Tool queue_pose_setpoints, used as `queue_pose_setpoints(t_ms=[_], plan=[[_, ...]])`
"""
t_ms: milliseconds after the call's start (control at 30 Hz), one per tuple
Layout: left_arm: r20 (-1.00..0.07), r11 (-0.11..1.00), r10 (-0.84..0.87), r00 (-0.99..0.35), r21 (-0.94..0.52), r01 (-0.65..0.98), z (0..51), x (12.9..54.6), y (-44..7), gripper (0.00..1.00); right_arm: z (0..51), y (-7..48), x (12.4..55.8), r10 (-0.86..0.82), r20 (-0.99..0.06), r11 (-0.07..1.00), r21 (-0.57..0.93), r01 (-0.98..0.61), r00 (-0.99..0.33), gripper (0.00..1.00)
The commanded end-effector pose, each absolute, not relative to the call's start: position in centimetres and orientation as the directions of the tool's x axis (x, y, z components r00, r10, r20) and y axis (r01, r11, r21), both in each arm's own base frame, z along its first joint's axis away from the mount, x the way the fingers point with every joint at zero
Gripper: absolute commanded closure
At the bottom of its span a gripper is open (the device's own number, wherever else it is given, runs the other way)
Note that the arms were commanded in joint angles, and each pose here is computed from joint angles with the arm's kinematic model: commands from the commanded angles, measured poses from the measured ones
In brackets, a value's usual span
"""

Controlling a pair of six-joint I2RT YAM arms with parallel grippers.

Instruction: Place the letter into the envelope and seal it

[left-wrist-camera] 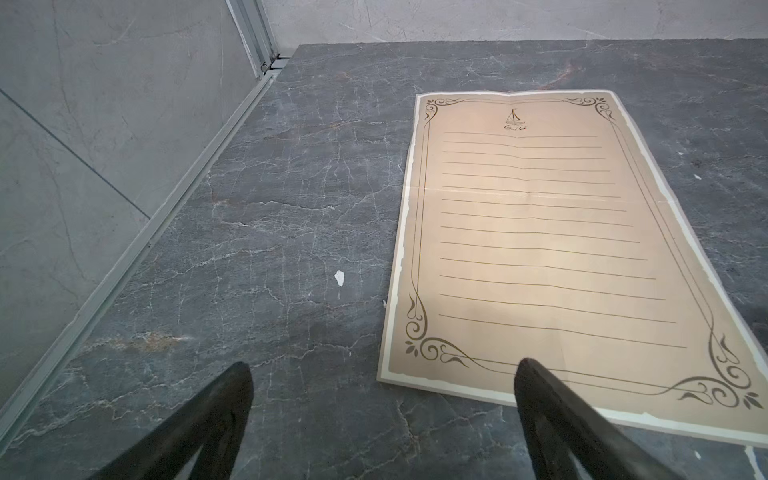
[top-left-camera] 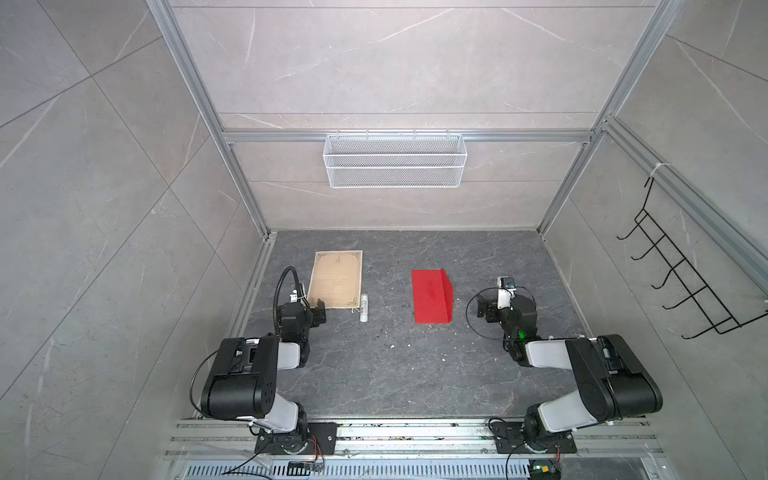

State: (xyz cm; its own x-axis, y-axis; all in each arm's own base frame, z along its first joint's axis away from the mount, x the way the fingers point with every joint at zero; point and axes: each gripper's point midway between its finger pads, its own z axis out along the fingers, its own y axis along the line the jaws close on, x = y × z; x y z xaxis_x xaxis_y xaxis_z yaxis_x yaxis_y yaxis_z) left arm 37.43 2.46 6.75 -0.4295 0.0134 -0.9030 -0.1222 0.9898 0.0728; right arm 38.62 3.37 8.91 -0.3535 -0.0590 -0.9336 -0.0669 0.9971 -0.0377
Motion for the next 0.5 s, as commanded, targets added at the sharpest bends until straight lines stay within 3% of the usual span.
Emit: queue_pose_setpoints(t_ms=[0, 467], plan=[[-0.93, 0.991, -0.003, -0.368, 0.047, -0.126, 8.71, 38.3, 2.48, 0.0, 9.21, 3.46, 38.91, -0.06, -0.937, 0.997, -0.037, -0.073, -0.345, 0.01], [-0.929, 0.991, -0.002, -0.37, 0.048, -0.126, 8.67, 38.28, 2.45, 0.0, 9.25, 3.51, 38.94, -0.059, -0.937, 0.997, -0.035, -0.075, -0.345, 0.01]])
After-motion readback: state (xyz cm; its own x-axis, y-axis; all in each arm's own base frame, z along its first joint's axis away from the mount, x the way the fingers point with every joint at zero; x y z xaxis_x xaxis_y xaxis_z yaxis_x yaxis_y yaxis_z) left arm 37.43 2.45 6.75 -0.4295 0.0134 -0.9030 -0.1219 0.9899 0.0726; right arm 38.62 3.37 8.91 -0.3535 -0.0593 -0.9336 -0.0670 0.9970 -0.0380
